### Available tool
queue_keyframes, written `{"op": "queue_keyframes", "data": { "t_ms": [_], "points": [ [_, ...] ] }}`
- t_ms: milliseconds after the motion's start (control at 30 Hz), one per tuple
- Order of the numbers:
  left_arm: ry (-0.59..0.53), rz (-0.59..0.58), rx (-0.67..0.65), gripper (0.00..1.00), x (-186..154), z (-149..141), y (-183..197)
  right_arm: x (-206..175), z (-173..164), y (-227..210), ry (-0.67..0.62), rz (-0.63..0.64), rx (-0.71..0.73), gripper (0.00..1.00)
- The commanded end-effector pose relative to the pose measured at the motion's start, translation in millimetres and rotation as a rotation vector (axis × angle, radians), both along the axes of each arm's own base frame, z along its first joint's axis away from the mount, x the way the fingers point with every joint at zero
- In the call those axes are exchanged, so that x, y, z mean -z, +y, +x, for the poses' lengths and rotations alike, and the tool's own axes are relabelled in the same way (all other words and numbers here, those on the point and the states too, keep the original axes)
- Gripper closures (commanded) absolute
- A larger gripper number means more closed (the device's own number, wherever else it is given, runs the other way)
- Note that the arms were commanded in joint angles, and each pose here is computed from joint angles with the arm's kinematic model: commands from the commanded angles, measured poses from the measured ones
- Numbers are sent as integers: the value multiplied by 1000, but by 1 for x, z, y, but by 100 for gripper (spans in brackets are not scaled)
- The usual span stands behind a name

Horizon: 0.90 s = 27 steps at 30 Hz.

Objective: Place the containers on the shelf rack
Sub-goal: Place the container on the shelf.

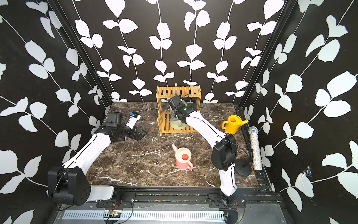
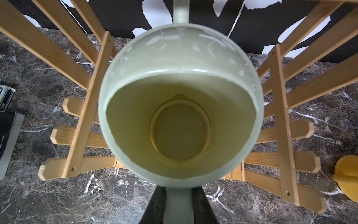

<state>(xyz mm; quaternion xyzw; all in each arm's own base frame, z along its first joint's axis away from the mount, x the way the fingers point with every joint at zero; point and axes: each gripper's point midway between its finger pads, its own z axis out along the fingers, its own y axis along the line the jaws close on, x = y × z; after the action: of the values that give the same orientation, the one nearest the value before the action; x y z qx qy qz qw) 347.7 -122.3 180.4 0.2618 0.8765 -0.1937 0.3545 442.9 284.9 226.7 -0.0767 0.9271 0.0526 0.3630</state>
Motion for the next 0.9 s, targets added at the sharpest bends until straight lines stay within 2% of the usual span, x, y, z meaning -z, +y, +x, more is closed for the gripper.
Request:
{"op": "queue_keyframes", "data": {
  "t_ms": [0,133,267,367,633,867],
  "points": [
    [-3,-1,24,1,3,-5,-3,-8,6,-1,-23,12,14,84],
    [-6,-1,26,1,2,-4,-3,-13,4,-2,-26,18,13,77],
    [-7,-2,26,1,2,-5,-3,-22,2,-2,-37,30,11,61],
    [-7,-6,28,1,1,-5,-4,-28,0,-4,-47,39,9,53],
    [-10,-9,41,1,0,-6,-6,-45,-14,-13,-62,53,5,46],
    [-27,23,83,1,-4,-10,-9,-56,-45,-32,-64,74,-13,37]
  ]
}}
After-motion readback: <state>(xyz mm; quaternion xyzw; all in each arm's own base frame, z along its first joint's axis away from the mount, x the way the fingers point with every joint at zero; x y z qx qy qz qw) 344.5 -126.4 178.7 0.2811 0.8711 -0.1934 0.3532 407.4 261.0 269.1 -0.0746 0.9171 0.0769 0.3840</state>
